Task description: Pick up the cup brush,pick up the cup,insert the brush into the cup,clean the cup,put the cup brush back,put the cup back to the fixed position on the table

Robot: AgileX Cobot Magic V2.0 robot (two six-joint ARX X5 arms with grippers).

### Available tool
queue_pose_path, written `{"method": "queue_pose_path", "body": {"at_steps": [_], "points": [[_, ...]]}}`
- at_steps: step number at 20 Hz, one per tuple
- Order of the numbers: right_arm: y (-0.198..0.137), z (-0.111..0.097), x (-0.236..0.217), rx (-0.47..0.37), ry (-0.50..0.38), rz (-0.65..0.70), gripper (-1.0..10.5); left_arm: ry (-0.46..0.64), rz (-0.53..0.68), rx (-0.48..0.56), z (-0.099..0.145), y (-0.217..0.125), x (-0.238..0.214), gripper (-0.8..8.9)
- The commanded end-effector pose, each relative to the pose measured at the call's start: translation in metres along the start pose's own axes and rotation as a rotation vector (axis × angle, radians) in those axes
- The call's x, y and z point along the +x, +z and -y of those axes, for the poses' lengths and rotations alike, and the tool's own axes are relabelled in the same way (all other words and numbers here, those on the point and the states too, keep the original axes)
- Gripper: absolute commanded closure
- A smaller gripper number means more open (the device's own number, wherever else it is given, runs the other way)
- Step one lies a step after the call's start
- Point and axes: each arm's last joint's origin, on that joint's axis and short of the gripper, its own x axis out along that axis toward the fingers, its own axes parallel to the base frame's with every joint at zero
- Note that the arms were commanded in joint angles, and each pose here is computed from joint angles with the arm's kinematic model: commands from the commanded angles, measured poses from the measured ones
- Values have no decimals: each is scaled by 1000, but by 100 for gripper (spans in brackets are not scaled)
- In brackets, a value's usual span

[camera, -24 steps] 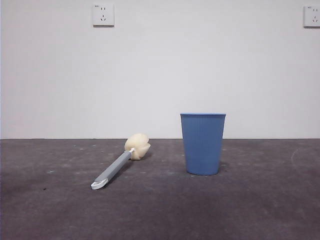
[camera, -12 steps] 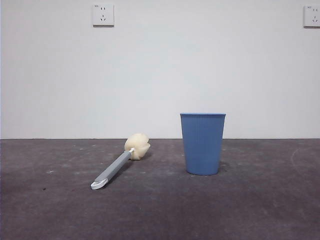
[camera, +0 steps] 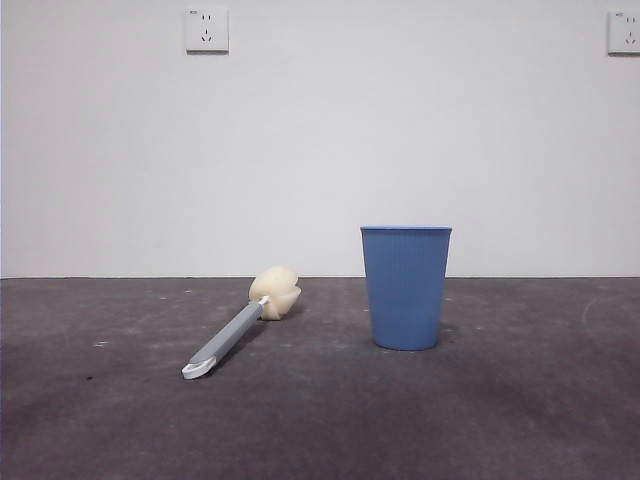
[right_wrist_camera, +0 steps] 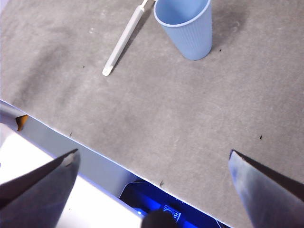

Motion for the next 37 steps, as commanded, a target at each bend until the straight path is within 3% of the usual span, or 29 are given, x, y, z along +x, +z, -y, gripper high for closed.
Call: {"method": "queue_pose_path", "body": {"at_steps": [1, 9, 13, 17, 25, 32, 37], "points": [[1, -1, -1, -4, 3, 7, 380, -3, 39, -1, 1, 14, -1, 319], [1, -1, -1, 4, 3, 7, 380, -25, 5, 58, 16, 72, 44, 319], [1, -1, -1, 5, 3, 7, 380, 59, -37, 99, 33, 95, 100, 320], [1, -1, -1, 12, 3, 6, 380, 152, -152, 117, 40, 108, 162, 320], [2, 0, 0, 16, 3, 0, 381, 227, -305, 76, 27, 94, 256, 354], [3, 2, 3, 21, 4, -9, 381, 327, -329, 79, 20, 85, 272, 354], [3, 2, 3, 21, 4, -8, 381, 333, -346, 75, 21, 79, 280, 354]]}}
